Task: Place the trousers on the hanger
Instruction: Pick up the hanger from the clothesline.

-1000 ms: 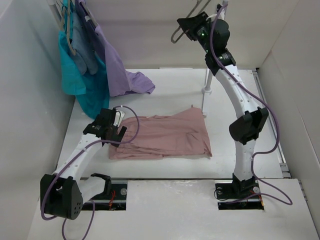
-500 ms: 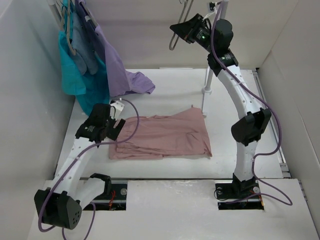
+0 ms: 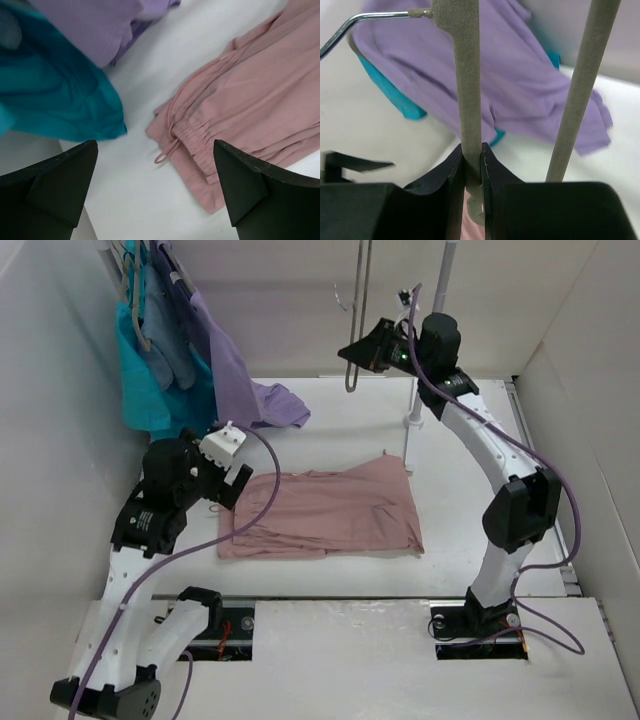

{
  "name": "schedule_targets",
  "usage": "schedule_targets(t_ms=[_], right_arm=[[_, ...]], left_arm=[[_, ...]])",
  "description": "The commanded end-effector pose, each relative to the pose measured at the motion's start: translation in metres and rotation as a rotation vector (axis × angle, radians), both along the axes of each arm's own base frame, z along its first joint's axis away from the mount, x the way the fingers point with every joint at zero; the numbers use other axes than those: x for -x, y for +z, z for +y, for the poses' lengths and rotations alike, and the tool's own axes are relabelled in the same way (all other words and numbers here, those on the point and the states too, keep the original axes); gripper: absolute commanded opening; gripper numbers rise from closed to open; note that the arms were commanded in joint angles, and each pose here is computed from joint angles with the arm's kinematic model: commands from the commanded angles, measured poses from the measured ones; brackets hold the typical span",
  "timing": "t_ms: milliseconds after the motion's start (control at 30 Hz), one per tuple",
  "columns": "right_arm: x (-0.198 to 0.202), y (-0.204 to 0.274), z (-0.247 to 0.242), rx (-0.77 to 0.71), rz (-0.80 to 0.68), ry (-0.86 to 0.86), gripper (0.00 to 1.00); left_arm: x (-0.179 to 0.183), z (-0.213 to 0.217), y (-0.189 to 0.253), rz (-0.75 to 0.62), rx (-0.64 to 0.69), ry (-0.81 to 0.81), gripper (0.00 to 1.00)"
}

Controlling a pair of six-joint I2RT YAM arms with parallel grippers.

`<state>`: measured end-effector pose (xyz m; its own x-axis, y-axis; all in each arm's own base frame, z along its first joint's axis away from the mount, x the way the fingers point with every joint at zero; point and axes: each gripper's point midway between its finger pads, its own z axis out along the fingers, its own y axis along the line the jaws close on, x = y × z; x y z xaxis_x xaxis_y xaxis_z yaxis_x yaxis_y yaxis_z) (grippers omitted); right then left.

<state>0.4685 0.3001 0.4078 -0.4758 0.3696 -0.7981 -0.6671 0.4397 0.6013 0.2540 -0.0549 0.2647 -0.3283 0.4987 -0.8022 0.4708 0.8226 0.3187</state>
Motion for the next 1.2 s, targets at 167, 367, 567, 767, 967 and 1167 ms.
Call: schedule_targets(t_ms=[167,367,567,767,967,1167], right_arm=[[0.067,-0.057,0.011,0.141,0.016,0.023,0.0],[0.143,-0.163,0.004,0.293,0.198,-0.014,0.0],[0.202,-0.234,-0.018,0.35,0.363,-0.081,0.0],[0.236,-0.268,-0.033,0.352,0.479,-0.12,0.0],[0.256,-0.303,-0.043,0.401,0.547,-0.143,0.0],[0.258,-0.326,-0.04,0.463,0.573,-0.118,0.0]], left_arm=[[0.008,-0.074,0.048,0.08,0.305,-0.247,1.0],[0.006,-0.127,0.042,0.268,0.385,-0.317,0.96],[0.001,-0.181,0.021,0.442,0.476,-0.396,0.99],[0.007,-0.223,-0.011,0.725,0.598,-0.459,0.99],[0.024,-0.255,-0.048,0.903,0.638,-0.497,0.99],[0.017,-0.272,-0.082,1.002,0.606,-0.486,0.89]])
